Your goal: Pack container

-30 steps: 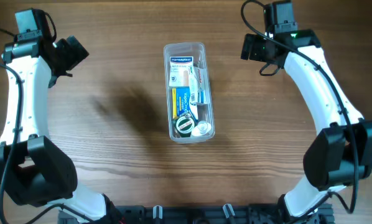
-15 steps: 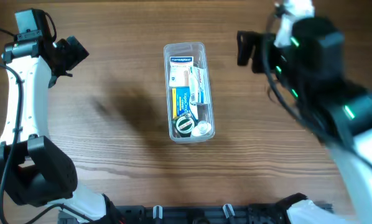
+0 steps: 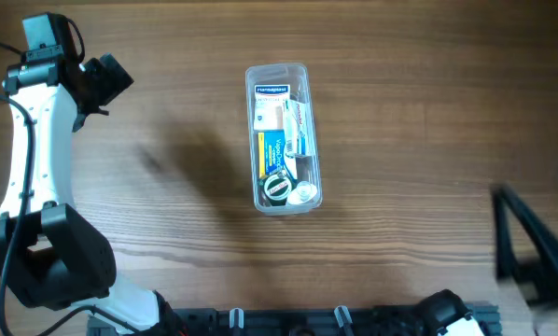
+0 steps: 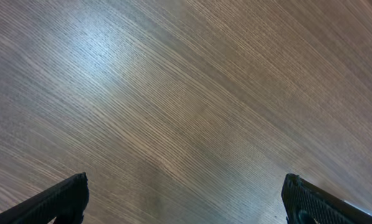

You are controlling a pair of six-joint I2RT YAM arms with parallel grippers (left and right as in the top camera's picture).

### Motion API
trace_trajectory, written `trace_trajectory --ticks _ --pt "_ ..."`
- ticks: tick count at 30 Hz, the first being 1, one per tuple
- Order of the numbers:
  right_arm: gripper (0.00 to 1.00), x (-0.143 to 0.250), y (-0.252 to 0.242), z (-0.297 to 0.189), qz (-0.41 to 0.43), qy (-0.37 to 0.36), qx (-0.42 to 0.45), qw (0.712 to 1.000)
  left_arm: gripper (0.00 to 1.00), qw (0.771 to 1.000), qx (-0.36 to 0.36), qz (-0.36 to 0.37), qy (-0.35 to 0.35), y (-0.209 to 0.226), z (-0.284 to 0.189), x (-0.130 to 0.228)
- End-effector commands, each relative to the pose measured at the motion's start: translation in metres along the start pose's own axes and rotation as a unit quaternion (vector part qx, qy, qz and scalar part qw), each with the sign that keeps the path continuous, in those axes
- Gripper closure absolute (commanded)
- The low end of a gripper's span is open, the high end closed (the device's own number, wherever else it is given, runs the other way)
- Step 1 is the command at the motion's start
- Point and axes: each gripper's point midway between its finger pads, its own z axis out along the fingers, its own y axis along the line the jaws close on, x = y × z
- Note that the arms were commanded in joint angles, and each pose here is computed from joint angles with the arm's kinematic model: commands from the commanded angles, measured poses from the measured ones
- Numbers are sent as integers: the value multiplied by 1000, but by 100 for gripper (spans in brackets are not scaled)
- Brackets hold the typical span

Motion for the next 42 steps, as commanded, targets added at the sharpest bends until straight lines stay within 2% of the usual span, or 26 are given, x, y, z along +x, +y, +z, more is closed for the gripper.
trace_trajectory --ticks 1,5,8,17,23,27,33,42 --pt "0 26 -3 -22 52 8 -21 998 0 1000 -1 1 -9 2 -7 -2" --pt "0 60 -24 -21 133 6 10 991 0 1000 -1 1 -9 2 -7 -2" --pt "0 89 -41 -7 163 2 41 986 0 1000 -1 1 -9 2 -7 -2" --pt "0 167 -69 58 167 -60 44 983 0 1000 -1 1 -9 2 -7 -2" --pt "0 200 -77 81 176 -115 16 978 0 1000 -1 1 -9 2 -7 -2" --pt "0 209 -76 84 129 -138 2 982 0 1000 -1 1 -9 2 -7 -2" --pt "0 215 -60 87 -45 -158 -39 986 0 1000 -1 1 -9 2 -7 -2" --pt "0 260 -104 101 -65 -110 33 991 0 1000 -1 1 -9 2 -7 -2"
